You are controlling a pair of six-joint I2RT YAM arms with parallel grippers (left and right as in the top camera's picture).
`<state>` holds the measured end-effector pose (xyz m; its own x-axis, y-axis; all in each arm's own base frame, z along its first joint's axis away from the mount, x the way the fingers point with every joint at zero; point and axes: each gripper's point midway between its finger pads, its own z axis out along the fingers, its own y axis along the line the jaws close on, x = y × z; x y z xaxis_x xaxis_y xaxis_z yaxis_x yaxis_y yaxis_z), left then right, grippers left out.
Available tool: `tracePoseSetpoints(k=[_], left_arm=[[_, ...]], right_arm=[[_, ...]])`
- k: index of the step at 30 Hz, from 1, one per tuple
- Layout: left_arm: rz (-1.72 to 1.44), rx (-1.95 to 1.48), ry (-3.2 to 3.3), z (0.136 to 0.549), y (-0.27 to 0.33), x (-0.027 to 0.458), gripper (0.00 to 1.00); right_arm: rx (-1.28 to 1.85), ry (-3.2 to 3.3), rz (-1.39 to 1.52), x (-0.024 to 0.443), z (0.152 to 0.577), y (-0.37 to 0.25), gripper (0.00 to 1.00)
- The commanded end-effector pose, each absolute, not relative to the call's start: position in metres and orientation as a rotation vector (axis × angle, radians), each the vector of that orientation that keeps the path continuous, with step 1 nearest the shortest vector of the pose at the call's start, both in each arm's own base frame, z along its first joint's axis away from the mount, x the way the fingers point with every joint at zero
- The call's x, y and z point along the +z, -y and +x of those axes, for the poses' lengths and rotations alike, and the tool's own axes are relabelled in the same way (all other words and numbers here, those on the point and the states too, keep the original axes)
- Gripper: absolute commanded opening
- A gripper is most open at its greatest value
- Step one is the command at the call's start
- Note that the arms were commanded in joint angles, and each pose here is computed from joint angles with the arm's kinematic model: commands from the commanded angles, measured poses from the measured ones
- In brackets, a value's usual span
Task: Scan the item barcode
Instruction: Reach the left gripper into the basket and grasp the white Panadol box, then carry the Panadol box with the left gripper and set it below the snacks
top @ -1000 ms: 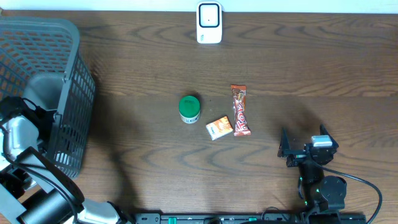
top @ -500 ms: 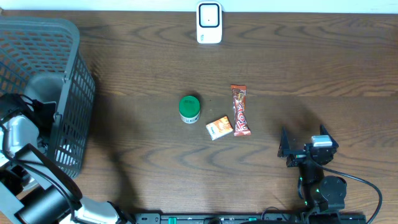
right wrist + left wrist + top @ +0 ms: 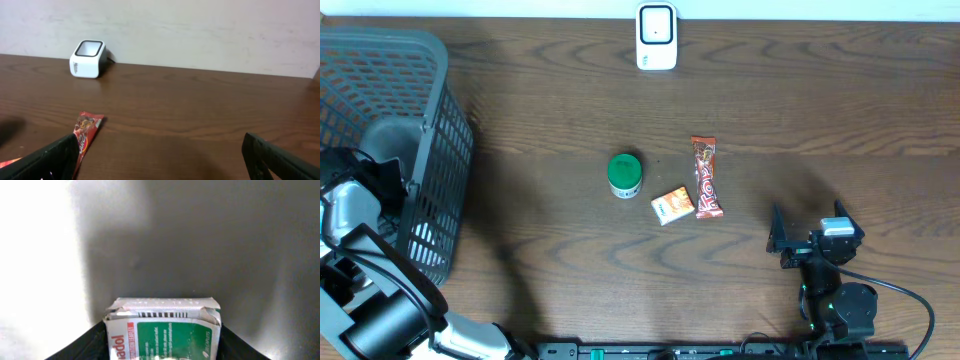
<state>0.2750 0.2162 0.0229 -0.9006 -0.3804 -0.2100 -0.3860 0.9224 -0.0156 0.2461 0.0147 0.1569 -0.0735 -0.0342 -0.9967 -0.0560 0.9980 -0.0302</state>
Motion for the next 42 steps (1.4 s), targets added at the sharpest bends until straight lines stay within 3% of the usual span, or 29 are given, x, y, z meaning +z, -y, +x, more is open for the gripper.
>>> tracePoseSetpoints(k=[1, 5, 8, 16, 20, 25, 28, 29, 32, 35, 38, 42], left_arm=[[-0.714, -0.043, -3.003, 0.246, -0.196, -0.010, 0.56], [-0.803, -0.048, -2.984, 0.245, -0.195, -0.010, 0.52], [-0.834, -0.055, -2.984, 0.244, -0.195, -0.009, 0.39], [-0.798, 0.030, -2.876, 0.273, -0.220, 0.037, 0.38], [-0.758, 0.118, -2.747, 0.299, -0.242, 0.095, 0.38], [-0.710, 0.253, -2.490, 0.324, -0.263, 0.203, 0.38], [-0.692, 0.326, -2.288, 0.328, -0.267, 0.282, 0.38], [-0.700, 0.347, -2.140, 0.325, -0.263, 0.335, 0.38], [-0.633, 0.216, -1.944, 0.324, -0.231, 0.405, 0.38], [-0.380, -0.151, -1.816, 0.325, -0.147, 0.460, 0.38], [-0.210, -0.400, -1.838, 0.324, -0.083, 0.465, 0.38], [-0.064, -0.662, -1.985, 0.327, -0.004, 0.433, 0.38]], right_arm=[[0.020, -1.644, -0.044, 0.157, 0.246, -0.012, 0.99], [0.020, -1.644, -0.044, 0.157, 0.246, -0.012, 0.99], [0.020, -1.644, -0.044, 0.157, 0.246, -0.012, 0.99], [0.020, -1.644, -0.044, 0.157, 0.246, -0.012, 0.99], [0.020, -1.644, -0.044, 0.157, 0.246, -0.012, 0.99], [0.020, -1.644, -0.044, 0.157, 0.246, -0.012, 0.99], [0.020, -1.644, -0.044, 0.157, 0.246, -0.012, 0.99], [0.020, -1.644, -0.044, 0.157, 0.246, -0.012, 0.99], [0.020, -1.644, -0.044, 0.157, 0.246, -0.012, 0.99], [0.020, -1.644, -0.044, 0.157, 0.246, -0.012, 0.99], [0.020, -1.644, -0.044, 0.157, 0.246, -0.012, 0.99], [0.020, -1.644, -0.044, 0.157, 0.246, -0.012, 0.99]])
